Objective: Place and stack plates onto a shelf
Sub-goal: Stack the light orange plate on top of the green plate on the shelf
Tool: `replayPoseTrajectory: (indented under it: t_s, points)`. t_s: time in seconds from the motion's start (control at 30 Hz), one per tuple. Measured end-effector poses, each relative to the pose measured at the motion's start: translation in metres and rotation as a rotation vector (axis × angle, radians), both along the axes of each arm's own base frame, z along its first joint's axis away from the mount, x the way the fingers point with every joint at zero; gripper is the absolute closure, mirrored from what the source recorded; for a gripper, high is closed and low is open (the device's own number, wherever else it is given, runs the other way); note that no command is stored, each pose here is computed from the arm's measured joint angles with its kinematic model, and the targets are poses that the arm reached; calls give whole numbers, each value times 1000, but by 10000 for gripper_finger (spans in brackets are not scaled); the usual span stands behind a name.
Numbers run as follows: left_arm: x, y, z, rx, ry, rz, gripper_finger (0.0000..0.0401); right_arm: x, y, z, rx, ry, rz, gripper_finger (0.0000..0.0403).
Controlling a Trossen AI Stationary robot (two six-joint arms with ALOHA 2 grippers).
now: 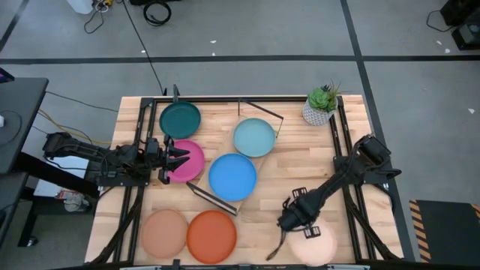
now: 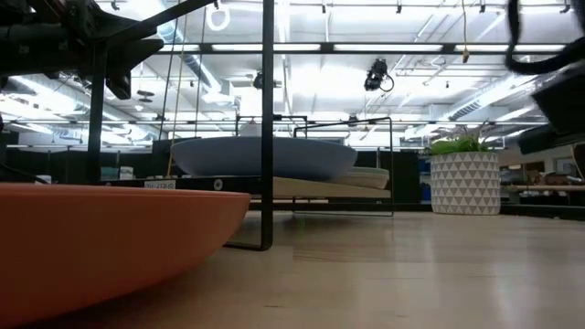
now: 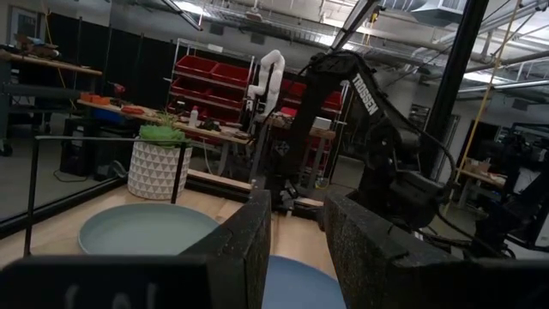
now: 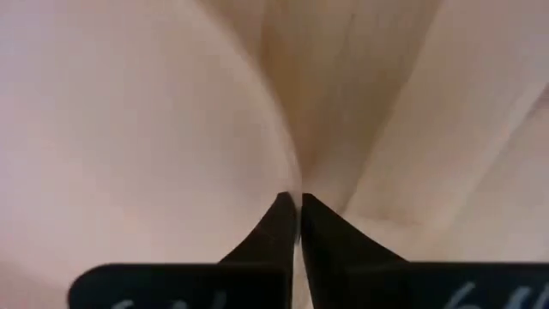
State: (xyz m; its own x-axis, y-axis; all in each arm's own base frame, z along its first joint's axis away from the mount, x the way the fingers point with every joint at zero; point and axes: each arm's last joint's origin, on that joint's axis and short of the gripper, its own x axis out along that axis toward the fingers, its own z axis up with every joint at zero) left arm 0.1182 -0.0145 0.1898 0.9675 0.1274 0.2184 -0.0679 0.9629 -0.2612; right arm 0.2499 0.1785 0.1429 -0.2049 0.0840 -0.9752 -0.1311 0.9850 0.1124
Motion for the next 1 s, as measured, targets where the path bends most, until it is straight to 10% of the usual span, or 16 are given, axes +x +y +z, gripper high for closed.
replayPoseTrajectory:
  t_s: [0.63, 1.0]
  points:
    - [0, 0, 0, 9, 1, 2, 285, 88, -179, 149, -266, -154, -151, 391]
    - [0, 0, 0, 6, 1, 13, 285, 116, -251, 198, -413, -524, 247, 391]
